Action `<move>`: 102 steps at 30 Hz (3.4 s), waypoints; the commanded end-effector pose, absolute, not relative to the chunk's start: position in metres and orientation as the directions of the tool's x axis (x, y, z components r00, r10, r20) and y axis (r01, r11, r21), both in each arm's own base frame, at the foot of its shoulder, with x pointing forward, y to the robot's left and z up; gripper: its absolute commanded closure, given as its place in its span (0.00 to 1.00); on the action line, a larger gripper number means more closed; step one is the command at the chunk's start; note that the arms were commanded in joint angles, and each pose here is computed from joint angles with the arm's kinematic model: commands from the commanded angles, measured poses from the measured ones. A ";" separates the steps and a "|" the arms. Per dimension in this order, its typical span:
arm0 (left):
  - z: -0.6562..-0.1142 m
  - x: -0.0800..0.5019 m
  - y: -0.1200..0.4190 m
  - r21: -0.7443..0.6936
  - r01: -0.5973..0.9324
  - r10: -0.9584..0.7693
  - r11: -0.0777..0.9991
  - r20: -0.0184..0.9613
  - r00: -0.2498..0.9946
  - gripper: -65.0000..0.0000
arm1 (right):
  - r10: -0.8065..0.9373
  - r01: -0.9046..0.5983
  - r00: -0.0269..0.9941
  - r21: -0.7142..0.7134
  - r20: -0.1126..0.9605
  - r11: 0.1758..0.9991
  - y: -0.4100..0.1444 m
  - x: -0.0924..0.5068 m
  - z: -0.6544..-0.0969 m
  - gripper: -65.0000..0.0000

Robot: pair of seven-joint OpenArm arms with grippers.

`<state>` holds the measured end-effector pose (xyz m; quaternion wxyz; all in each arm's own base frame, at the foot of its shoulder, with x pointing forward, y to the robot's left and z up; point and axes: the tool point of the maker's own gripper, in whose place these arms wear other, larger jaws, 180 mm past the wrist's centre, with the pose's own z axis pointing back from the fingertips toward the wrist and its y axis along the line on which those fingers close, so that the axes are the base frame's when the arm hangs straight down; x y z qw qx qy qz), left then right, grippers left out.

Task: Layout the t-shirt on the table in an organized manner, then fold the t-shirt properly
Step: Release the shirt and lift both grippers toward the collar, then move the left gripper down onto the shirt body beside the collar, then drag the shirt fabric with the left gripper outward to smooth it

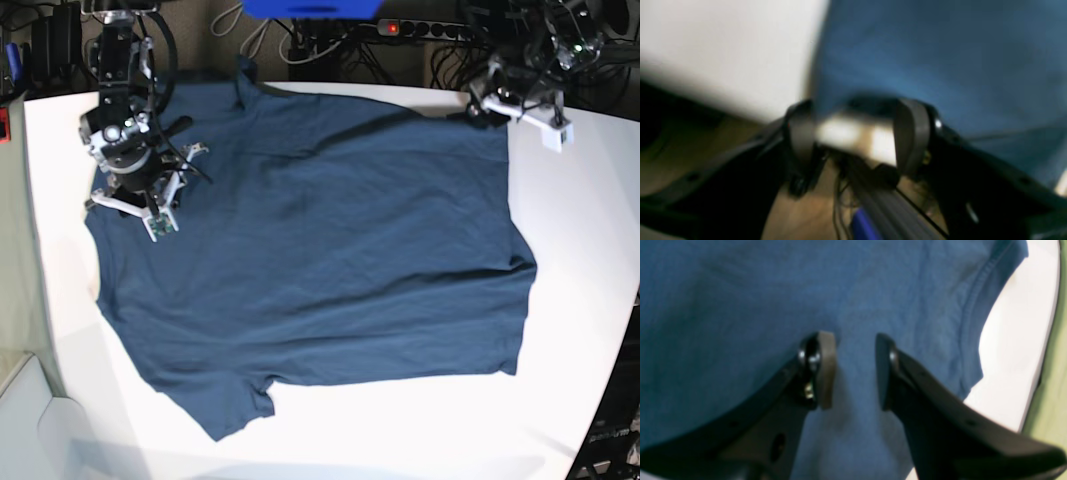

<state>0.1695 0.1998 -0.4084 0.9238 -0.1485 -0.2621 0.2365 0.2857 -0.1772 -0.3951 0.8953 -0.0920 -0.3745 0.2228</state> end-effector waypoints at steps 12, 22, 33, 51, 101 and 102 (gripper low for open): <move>-0.401 0.183 0.214 -0.389 -0.369 0.525 0.844 0.458 0.718 0.45 | 0.468 -0.312 0.585 -0.349 0.662 0.884 -0.180 0.295 -0.382 0.67; -0.410 0.188 0.211 -0.415 -0.378 0.546 0.828 0.436 0.715 0.80 | 0.475 -0.312 0.585 -0.358 0.657 0.880 -0.183 0.295 -0.382 0.67; -0.338 0.255 0.180 -0.447 -0.182 0.452 0.876 0.628 0.633 0.99 | 0.479 -0.312 0.583 -0.364 0.656 0.878 -0.185 0.296 -0.380 0.67; -0.369 0.371 0.112 -0.484 -0.149 0.432 0.862 0.550 0.715 0.95 | 0.482 -0.314 0.586 -0.366 0.651 0.876 -0.185 0.295 -0.382 0.67; -0.417 0.320 0.083 -0.054 0.062 -0.017 0.997 0.600 0.800 0.63 | 0.481 -0.317 0.582 -0.362 0.656 0.877 -0.183 0.295 -0.381 0.67; -0.421 0.319 0.082 -0.059 0.063 -0.017 0.996 0.589 0.808 0.63 | 0.481 -0.317 0.582 -0.362 0.656 0.877 -0.183 0.295 -0.381 0.67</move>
